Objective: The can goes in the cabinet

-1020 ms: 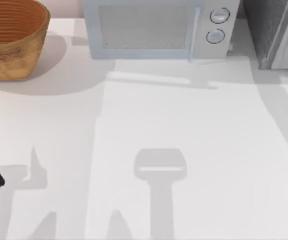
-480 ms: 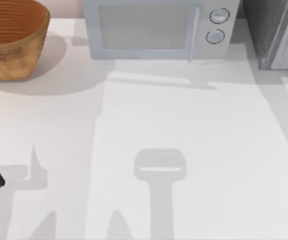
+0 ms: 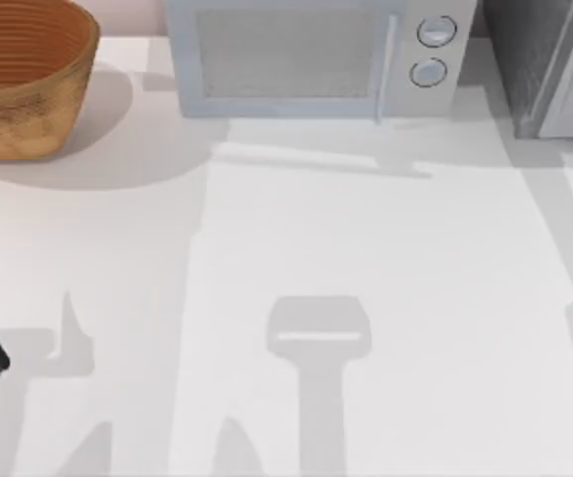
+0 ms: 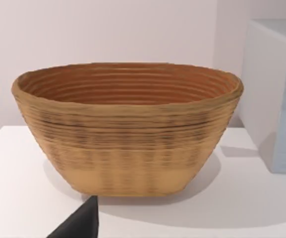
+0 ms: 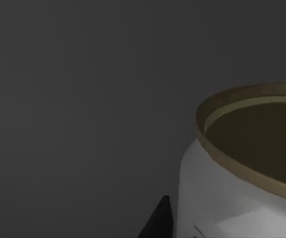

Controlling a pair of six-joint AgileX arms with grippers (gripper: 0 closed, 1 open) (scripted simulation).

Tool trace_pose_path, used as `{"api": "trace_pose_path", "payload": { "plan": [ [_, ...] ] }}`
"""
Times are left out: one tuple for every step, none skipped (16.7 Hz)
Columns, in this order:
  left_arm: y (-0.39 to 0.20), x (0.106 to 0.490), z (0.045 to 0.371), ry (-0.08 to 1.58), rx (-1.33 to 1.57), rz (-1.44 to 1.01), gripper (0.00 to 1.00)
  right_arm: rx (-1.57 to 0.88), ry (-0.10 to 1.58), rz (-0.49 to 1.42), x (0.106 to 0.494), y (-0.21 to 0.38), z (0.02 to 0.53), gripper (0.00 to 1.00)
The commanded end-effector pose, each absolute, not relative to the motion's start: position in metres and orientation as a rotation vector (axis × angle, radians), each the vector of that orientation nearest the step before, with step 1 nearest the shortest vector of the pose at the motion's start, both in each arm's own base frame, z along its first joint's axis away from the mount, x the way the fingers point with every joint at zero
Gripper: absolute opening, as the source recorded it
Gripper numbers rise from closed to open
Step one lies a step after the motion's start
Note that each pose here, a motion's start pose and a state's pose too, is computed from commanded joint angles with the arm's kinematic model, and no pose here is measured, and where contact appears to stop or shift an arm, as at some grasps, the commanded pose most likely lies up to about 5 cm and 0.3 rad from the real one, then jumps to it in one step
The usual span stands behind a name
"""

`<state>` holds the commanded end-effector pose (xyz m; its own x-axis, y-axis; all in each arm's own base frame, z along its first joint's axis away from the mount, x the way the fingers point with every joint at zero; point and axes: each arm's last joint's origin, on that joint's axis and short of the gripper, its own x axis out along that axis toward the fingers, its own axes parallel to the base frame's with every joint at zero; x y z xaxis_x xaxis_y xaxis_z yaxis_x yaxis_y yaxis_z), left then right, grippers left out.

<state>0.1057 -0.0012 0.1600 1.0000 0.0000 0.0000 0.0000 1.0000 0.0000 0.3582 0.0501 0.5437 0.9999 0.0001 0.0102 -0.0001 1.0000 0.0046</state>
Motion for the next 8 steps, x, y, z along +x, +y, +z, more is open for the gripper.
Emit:
{"api": "trace_pose_path", "payload": {
  "plan": [
    [-0.001,0.106,0.160,0.000,0.000,0.000,1.00,0.004,-0.011,-0.001,0.362,0.050,0.544,0.00],
    [-0.001,0.106,0.160,0.000,0.000,0.000,1.00,0.004,-0.011,-0.003,0.367,0.049,0.543,0.00],
    [-0.001,0.106,0.160,0.000,0.000,0.000,1.00,0.003,-0.009,-0.004,0.371,0.049,0.542,0.00],
    [-0.001,0.106,0.160,0.000,0.000,0.000,1.00,0.003,-0.006,-0.004,0.376,0.048,0.541,0.00],
    [-0.001,0.106,0.160,0.000,0.000,0.000,1.00,0.003,-0.003,-0.005,0.381,0.048,0.539,0.00],
    [-0.001,0.106,0.160,0.000,0.000,0.000,1.00,0.003,0.000,-0.005,0.386,0.048,0.537,0.00],
    [-0.001,0.106,0.160,0.000,0.000,0.000,1.00,0.004,0.002,-0.004,0.390,0.048,0.536,0.00],
    [-0.001,0.106,0.160,0.000,0.000,0.000,1.00,0.004,0.003,-0.004,0.394,0.047,0.534,0.00]
  ]
}}
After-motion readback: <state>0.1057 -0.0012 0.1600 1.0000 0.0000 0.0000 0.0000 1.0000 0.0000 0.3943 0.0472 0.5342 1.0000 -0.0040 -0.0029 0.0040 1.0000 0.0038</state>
